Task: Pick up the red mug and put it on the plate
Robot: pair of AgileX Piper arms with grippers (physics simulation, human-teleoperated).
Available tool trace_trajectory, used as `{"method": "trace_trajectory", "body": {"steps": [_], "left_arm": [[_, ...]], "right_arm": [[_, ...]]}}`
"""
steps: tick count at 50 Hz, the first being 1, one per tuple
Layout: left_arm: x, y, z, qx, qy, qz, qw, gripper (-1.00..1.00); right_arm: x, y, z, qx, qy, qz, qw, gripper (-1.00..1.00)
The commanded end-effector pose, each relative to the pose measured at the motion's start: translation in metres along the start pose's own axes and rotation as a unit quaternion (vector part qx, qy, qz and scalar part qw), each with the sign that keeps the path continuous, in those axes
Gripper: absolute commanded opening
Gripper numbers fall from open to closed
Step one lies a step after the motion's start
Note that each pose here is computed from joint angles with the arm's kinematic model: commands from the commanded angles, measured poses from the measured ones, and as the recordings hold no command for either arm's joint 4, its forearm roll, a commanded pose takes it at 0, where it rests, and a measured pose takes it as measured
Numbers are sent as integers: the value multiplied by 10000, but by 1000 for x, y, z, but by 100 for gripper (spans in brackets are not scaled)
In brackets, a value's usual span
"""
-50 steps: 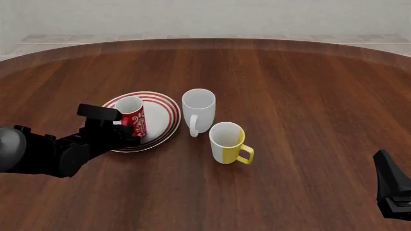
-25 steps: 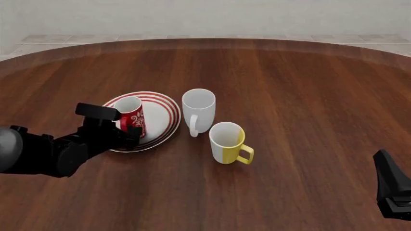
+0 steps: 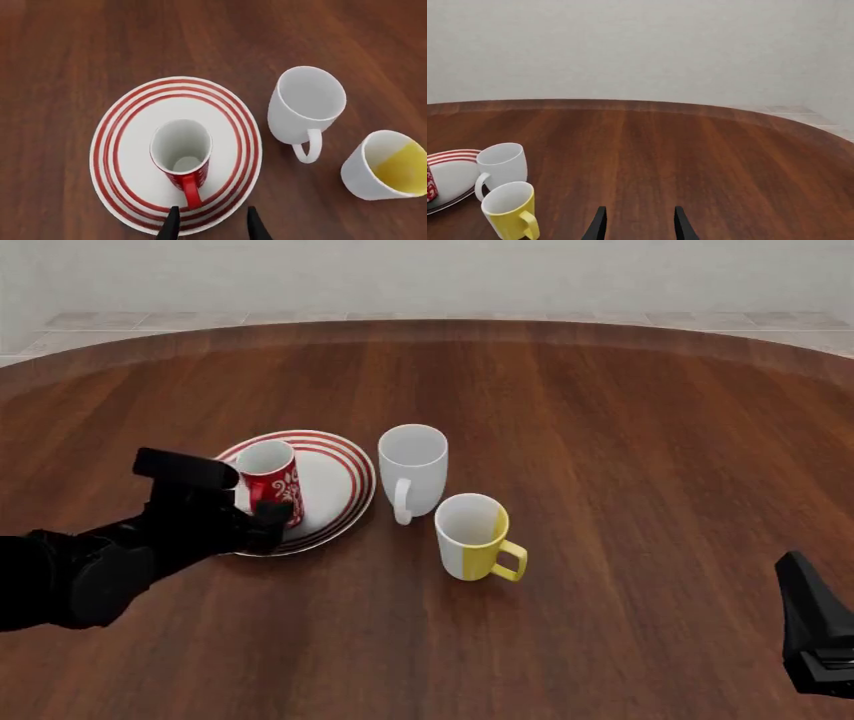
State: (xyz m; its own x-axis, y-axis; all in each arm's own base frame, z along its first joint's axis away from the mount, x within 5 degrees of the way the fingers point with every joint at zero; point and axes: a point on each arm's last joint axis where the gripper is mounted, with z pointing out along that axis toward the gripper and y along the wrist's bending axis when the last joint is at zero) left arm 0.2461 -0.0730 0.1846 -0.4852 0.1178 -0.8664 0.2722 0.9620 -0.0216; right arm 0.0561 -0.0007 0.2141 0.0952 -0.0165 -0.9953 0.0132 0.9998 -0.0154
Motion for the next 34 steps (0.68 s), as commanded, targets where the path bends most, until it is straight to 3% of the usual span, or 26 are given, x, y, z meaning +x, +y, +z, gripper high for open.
{"method": "trace_trajectory", "body": {"steps": [1,15,34], "left_arm": [[-3,-4,-34,74,-110,-15,9999,100],[-8,-2,-90,57,-353,-67,9993,100],[-25,-8,-180,353,-863,-95,9956,100]], "right_arm": [[0,0,0,-3,-10,6,10000,100],[-1,0,0,-17,-36,5,10000,100],[-1,0,0,-43,-43,-20,10000,100]]}}
